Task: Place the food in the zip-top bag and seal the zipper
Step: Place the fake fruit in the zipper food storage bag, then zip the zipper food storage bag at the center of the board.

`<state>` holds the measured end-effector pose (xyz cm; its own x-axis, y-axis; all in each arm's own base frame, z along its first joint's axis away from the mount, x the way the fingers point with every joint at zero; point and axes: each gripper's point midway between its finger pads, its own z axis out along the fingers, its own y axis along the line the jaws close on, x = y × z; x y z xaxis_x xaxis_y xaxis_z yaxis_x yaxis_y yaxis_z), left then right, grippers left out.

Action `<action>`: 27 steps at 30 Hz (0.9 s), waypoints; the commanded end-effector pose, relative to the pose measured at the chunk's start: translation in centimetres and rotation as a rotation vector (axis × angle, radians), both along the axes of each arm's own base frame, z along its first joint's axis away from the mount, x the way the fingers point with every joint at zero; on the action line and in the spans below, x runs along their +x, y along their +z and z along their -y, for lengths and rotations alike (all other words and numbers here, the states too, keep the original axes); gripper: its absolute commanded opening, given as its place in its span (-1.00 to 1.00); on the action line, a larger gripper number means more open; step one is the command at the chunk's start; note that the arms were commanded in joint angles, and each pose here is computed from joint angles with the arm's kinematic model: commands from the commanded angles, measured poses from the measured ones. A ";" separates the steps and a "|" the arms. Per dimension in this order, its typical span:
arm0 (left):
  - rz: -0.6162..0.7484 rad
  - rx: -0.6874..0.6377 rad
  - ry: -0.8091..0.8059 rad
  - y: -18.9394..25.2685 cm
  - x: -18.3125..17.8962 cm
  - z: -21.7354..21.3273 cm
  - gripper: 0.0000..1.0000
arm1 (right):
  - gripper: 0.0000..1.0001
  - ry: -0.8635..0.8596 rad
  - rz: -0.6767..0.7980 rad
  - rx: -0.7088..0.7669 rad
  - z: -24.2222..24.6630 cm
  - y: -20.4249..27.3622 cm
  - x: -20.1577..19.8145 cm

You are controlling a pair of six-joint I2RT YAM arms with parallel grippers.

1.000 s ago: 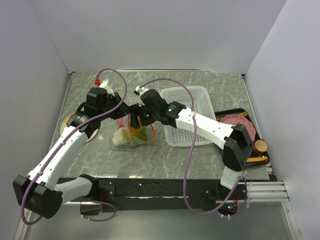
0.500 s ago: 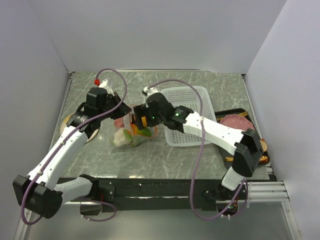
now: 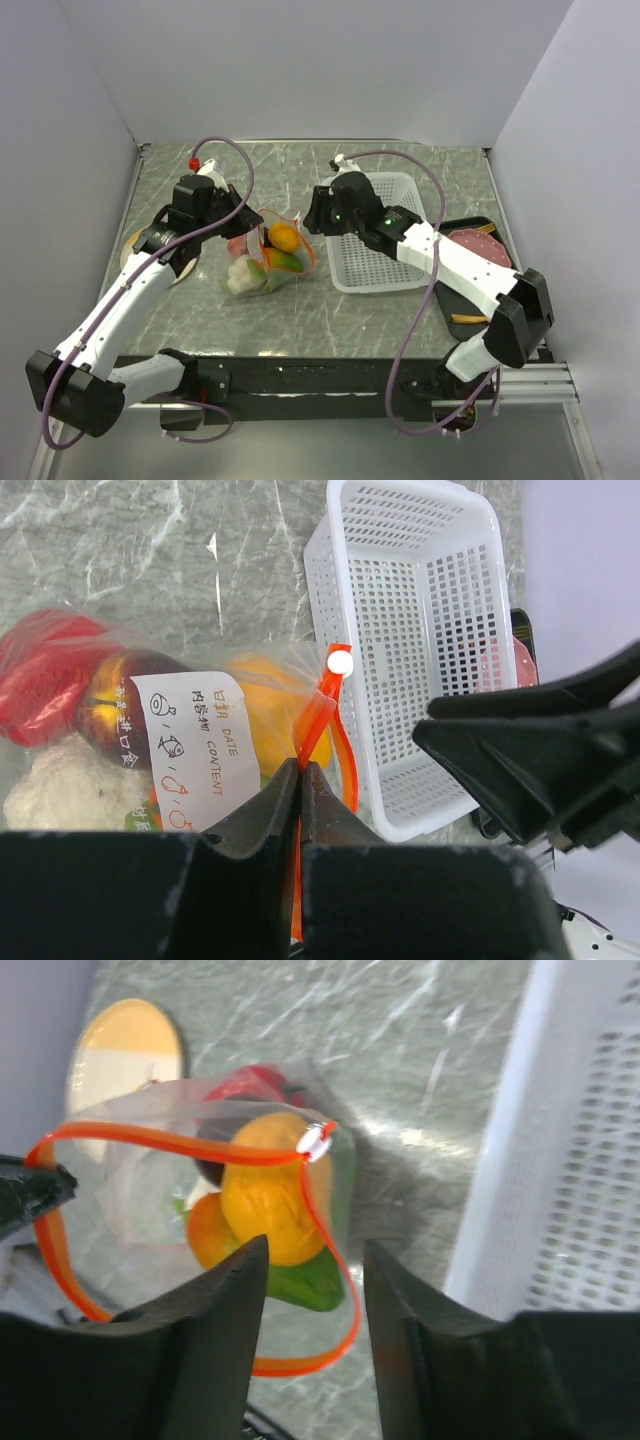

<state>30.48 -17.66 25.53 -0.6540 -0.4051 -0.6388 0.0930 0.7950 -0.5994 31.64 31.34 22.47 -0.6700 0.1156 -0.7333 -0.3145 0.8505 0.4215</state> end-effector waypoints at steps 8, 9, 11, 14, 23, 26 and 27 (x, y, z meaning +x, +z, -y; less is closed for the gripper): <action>0.061 -0.030 -0.027 1.9 0.0 0.5 -0.86 | -0.04 0.028 -0.180 0.267 -5.2 0.7 2.0; 0.062 -0.028 -0.025 1.9 0.0 0.4 -0.86 | -0.04 0.030 -0.191 0.266 -5.5 0.5 2.0; 0.062 -0.025 -0.026 1.9 0.0 0.4 -0.86 | -0.02 -0.001 -0.222 0.270 -5.5 -0.4 2.2; 0.061 -0.027 -0.025 1.8 -0.1 0.4 -0.85 | -0.01 -0.046 -0.213 0.262 -5.1 -1.0 2.8; 0.065 -0.033 -0.028 1.9 -0.1 0.5 -0.85 | 0.01 -0.065 -0.165 0.310 -4.5 0.4 2.8; 0.065 -0.034 -0.031 1.9 -0.2 0.5 -0.86 | 0.03 -0.101 -0.130 0.321 -3.7 1.2 2.9; 0.066 -0.034 -0.029 1.9 -0.1 0.5 -0.86 | 0.03 -0.102 -0.131 0.322 -3.6 1.3 2.9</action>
